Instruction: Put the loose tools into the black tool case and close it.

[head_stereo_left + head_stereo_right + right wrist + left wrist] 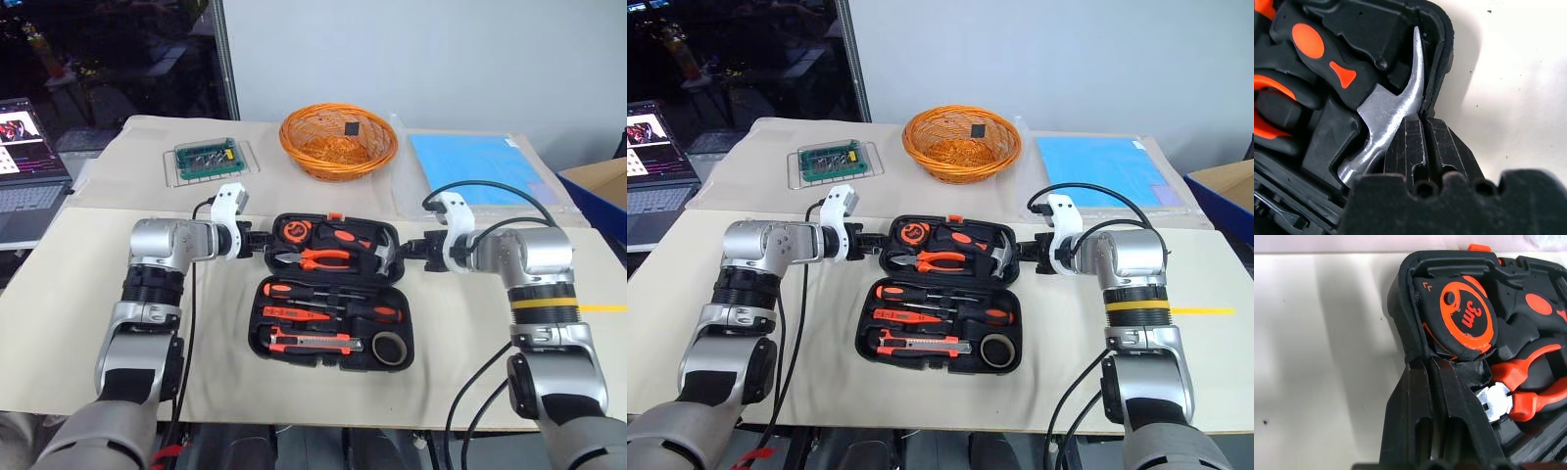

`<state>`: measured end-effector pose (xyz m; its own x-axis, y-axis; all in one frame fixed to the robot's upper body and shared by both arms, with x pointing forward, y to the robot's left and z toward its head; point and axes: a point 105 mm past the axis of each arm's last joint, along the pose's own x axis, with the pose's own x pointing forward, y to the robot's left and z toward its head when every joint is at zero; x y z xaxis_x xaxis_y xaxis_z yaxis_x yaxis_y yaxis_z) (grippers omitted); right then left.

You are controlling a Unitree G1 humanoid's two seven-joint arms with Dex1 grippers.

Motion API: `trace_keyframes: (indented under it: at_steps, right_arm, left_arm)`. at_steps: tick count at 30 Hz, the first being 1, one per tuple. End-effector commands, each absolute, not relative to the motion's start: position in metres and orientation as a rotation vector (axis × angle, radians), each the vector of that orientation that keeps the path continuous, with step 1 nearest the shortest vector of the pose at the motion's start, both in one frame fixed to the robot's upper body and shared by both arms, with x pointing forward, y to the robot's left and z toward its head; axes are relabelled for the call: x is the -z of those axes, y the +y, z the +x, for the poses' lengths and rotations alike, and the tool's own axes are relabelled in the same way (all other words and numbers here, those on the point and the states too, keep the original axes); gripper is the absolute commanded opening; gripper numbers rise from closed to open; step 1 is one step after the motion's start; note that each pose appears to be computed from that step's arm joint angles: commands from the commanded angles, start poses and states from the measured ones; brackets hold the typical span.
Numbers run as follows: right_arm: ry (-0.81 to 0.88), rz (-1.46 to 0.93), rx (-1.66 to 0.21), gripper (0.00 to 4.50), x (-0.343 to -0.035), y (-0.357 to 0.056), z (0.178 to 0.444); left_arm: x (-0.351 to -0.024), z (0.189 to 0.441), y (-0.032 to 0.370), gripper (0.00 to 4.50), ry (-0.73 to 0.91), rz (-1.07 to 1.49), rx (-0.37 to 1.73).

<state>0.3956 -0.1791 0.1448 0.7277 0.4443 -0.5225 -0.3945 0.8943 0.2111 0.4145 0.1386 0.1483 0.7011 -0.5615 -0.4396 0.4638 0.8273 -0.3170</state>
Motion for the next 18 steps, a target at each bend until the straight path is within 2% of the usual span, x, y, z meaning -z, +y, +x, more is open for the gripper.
trace_keyframes:
  at_steps: [1, 4, 6, 9, 13, 17, 18]
  right_arm:
    - [0.213, -0.039, -0.466, 0.00, -0.206, -0.174, 0.420]
    - [-0.070, -0.128, -0.520, 0.00, -0.242, -0.163, 0.411]
    - [-0.135, -0.108, -0.522, 0.00, -0.244, -0.165, 0.397]
    - [-0.206, -0.151, -0.520, 0.00, -0.237, -0.165, 0.374]
    - [-0.164, -0.252, -0.554, 0.00, -0.200, -0.163, 0.344]
    - [-0.113, -0.330, -0.592, 0.00, -0.178, -0.162, 0.322]
    - [-0.120, -0.348, -0.587, 0.00, -0.178, -0.165, 0.318]
  left_arm:
    - [-0.208, 0.431, 0.117, 0.02, 0.227, -0.137, 0.667]
    - [-0.232, 0.431, 0.109, 0.02, -0.062, 0.018, 0.725]
    - [-0.233, 0.423, 0.107, 0.02, -0.153, 0.113, 0.751]
    - [-0.225, 0.410, 0.105, 0.02, -0.212, 0.188, 0.803]
    - [-0.194, 0.392, 0.108, 0.02, -0.196, 0.291, 0.862]
    - [-0.177, 0.378, 0.117, 0.02, -0.164, 0.314, 0.912]
    - [-0.176, 0.373, 0.120, 0.34, -0.170, 0.312, 0.929]
